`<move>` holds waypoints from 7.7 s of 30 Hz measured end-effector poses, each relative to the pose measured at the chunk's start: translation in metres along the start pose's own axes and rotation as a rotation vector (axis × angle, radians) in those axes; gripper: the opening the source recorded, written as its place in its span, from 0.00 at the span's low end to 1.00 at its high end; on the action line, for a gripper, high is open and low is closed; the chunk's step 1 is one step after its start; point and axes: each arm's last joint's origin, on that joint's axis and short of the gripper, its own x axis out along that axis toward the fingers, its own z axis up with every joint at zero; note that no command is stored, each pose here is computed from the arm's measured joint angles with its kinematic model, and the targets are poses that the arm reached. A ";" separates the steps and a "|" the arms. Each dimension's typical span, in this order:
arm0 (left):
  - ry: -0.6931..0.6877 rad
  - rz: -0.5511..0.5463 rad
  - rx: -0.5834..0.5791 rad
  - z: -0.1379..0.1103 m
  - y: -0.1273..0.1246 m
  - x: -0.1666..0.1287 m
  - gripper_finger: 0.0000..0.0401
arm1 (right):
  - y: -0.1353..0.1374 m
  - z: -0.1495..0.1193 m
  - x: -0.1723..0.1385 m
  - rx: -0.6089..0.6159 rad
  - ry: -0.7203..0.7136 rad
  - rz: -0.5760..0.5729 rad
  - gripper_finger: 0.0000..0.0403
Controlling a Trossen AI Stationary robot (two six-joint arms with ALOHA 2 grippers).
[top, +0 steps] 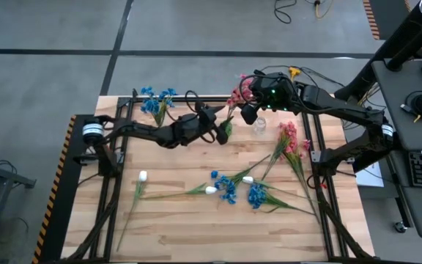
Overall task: Sort flowers into vase by color
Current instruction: Put the top left pink flowers into the green vase, then put the middle right white flower into the right transparent vase
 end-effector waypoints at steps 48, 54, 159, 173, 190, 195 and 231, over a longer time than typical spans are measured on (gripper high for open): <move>0.238 -0.001 0.134 0.029 -0.023 -0.036 0.28 | -0.005 -0.010 -0.041 0.061 0.048 0.012 0.87; 0.287 -0.085 0.180 0.051 -0.038 -0.075 0.28 | 0.007 -0.028 -0.045 0.084 0.211 0.019 0.87; 0.681 -0.257 0.237 0.047 -0.048 -0.247 0.28 | 0.106 -0.252 -0.063 -0.201 0.828 0.032 0.03; 0.680 -0.260 0.246 0.047 -0.048 -0.247 0.28 | 0.109 -0.185 -0.084 -0.131 0.434 0.123 0.03; 0.661 -0.251 0.264 0.047 -0.048 -0.247 0.28 | 0.120 -0.135 -0.093 -0.208 -0.197 0.265 0.03; 0.658 -0.250 0.262 0.048 -0.048 -0.246 0.28 | 0.121 -0.121 -0.083 -0.255 -0.421 0.259 0.03; 0.631 -0.237 0.270 0.049 -0.049 -0.246 0.28 | -0.013 -0.142 0.002 0.230 -0.843 -0.386 0.03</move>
